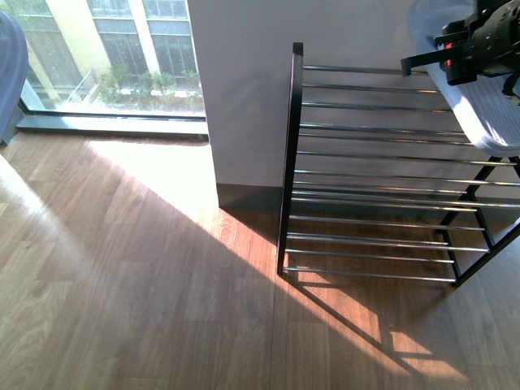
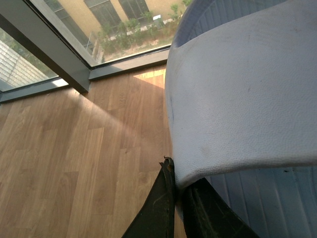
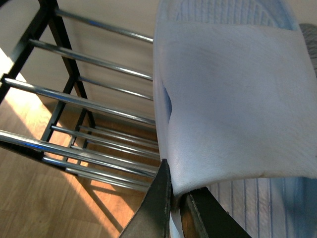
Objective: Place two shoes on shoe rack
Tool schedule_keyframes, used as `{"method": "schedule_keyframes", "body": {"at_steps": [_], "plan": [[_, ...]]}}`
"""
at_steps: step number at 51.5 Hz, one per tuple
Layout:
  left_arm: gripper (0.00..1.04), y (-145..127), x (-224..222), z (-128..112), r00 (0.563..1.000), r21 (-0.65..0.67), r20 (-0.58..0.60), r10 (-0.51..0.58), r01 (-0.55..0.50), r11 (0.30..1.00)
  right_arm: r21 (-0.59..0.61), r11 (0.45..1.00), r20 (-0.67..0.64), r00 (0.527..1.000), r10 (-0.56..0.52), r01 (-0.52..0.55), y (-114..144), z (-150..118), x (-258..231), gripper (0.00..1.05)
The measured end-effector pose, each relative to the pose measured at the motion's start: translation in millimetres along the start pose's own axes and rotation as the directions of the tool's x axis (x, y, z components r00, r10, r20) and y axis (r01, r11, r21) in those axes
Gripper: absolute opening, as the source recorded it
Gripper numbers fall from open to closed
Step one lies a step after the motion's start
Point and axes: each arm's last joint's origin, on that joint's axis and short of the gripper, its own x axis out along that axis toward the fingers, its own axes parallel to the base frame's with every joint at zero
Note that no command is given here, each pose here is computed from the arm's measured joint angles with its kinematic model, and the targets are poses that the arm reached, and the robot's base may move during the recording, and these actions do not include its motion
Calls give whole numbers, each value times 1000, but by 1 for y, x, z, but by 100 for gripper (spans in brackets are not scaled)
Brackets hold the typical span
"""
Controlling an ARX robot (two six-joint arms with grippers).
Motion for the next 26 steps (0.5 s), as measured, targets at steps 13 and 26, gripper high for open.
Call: {"method": "schedule_keyframes", "body": {"at_steps": [13,26], "plan": [[2,0,0,0,1000,0,0,0,0,1000,18,1000,-124,992,-10,12,1,7,46,1],[2,0,0,0,1000,0,0,0,0,1000,68,991,-203,974,-98,113,-2,-2,83,1]]}}
